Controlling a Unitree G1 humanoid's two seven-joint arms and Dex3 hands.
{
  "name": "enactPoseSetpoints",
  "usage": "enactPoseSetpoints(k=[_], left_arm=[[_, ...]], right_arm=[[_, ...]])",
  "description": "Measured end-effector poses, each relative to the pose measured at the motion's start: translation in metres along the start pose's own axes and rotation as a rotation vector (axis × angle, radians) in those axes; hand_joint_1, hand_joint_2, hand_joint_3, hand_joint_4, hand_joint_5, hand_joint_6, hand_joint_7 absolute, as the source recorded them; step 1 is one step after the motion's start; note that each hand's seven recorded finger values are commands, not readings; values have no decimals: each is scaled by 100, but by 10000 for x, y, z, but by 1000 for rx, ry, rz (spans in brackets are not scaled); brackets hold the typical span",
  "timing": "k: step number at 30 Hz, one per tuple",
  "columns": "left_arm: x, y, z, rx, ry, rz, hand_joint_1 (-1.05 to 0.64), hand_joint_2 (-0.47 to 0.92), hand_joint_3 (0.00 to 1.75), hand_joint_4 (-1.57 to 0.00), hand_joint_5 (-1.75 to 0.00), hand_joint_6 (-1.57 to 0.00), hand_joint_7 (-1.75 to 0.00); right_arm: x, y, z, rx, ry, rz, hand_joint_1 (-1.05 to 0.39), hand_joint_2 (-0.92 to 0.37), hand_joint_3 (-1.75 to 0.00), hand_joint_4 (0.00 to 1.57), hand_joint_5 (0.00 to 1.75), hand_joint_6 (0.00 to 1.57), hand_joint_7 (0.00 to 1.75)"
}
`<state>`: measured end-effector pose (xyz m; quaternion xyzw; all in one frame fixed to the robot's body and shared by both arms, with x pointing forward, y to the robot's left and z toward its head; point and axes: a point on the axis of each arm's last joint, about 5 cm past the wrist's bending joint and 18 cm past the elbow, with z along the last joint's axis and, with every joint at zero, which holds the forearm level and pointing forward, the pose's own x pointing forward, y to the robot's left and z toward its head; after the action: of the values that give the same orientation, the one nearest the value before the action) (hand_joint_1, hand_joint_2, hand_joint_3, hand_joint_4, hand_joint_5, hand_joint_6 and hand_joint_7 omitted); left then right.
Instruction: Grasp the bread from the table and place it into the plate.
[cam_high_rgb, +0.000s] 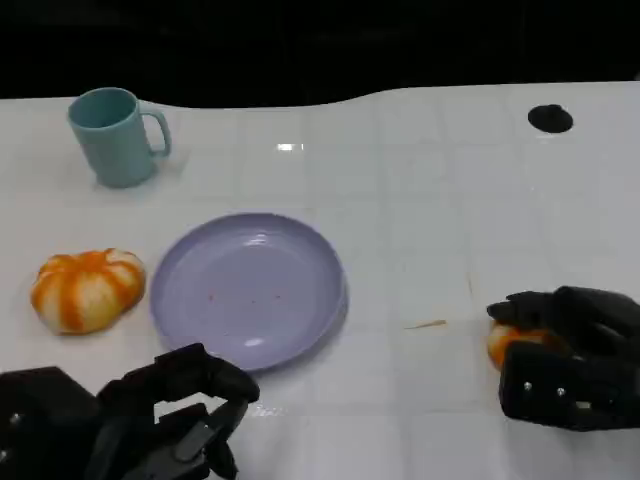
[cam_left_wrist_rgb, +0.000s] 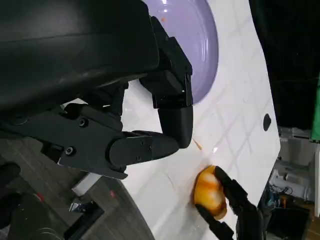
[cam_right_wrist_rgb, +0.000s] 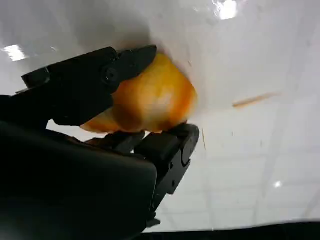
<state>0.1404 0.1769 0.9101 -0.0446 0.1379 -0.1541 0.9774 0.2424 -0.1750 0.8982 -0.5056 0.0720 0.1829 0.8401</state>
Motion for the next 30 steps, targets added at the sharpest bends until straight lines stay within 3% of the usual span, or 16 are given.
enactPoseSetpoints(k=[4,6,8,10,13,20,30], left_arm=[[-1,-2,2,0,2,0,-35,91,48,-65,-175,-60,-132],[0,-2,3,0,2,0,-35,91,48,-65,-175,-60,-133],[0,-2,3,1,2,0,-35,91,49,-66,-175,-60,-133],[0,-2,4,1,2,0,-34,91,50,-67,-175,-59,-134],[0,-1,4,0,2,0,-33,91,50,-67,-175,-59,-134],[-1,-2,6,1,1,0,-33,91,51,-66,-175,-58,-134],[-1,-4,9,12,2,14,-33,90,52,-66,-175,-58,-135]], right_arm=[[15,30,-15,57,4,-85,-8,-91,-3,83,127,126,14],[20,47,-21,64,-3,-126,-2,-88,-14,84,142,127,27],[22,61,-24,73,-22,-158,1,-60,-74,85,154,108,76],[24,76,-26,72,-52,-188,0,-48,-100,86,164,99,102],[28,103,-40,74,-82,-215,-2,-43,-111,87,173,93,120],[42,103,-62,62,-110,-250,-5,-44,-117,88,175,78,157],[53,135,-68,60,-156,-314,-3,-40,-121,89,175,76,163]])
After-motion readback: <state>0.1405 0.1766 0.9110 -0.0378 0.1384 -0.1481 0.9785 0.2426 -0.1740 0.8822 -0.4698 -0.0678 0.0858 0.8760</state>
